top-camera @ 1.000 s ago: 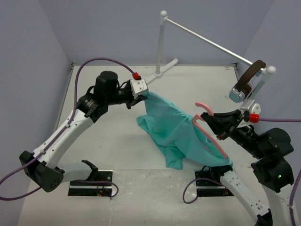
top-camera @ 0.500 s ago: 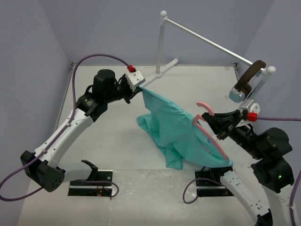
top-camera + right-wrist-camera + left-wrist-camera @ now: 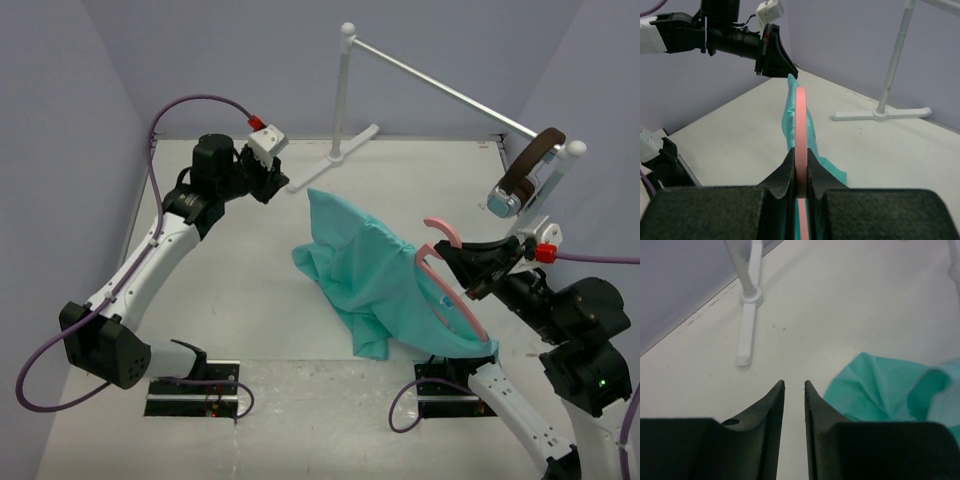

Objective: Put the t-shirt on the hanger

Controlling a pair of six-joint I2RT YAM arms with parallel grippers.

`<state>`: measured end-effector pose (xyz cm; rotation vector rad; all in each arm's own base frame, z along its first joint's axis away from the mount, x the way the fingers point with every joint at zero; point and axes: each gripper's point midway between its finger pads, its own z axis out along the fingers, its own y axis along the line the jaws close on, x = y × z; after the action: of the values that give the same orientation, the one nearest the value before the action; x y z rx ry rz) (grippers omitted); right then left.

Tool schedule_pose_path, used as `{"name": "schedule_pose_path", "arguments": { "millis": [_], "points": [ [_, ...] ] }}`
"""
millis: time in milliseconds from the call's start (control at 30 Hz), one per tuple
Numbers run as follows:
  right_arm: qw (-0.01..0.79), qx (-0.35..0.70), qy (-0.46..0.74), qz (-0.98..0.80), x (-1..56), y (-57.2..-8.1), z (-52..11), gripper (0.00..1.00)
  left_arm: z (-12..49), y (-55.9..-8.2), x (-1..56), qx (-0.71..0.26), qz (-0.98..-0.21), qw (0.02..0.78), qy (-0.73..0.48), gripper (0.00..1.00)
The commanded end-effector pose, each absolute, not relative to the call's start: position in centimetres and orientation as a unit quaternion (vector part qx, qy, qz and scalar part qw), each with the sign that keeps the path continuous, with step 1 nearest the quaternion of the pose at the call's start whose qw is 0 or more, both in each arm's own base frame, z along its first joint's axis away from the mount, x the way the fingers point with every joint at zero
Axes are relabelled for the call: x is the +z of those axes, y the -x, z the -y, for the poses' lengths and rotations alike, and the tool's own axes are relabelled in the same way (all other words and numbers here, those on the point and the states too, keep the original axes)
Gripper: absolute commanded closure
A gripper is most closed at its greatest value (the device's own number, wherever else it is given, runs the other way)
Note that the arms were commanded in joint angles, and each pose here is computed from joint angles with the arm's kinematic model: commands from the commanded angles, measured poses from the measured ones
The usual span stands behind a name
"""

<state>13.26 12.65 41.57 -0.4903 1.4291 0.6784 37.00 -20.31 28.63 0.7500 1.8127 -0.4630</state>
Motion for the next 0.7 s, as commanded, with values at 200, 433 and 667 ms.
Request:
{"name": "schedule_pose_path", "arguments": {
  "millis": [200, 433, 667],
  "points": [
    [0.672, 0.307, 0.233, -0.632, 43.0, -13.7, -13.4, 1.00, 26.2, -25.5, 34.2, -0.427, -0.535, 0.501, -0.530, 0.00],
    [0.664, 0.329, 0.257, -0.621, 43.2, -12.5, -14.1, 1.00, 27.2, -26.6, 32.6, -0.461, -0.546, 0.460, -0.527, 0.22],
    [0.666, 0.328, 0.260, -0.618, 43.3, -12.3, -14.0, 1.00, 27.4, -27.2, 32.8, -0.462, -0.549, 0.455, -0.527, 1.00]
  ]
}}
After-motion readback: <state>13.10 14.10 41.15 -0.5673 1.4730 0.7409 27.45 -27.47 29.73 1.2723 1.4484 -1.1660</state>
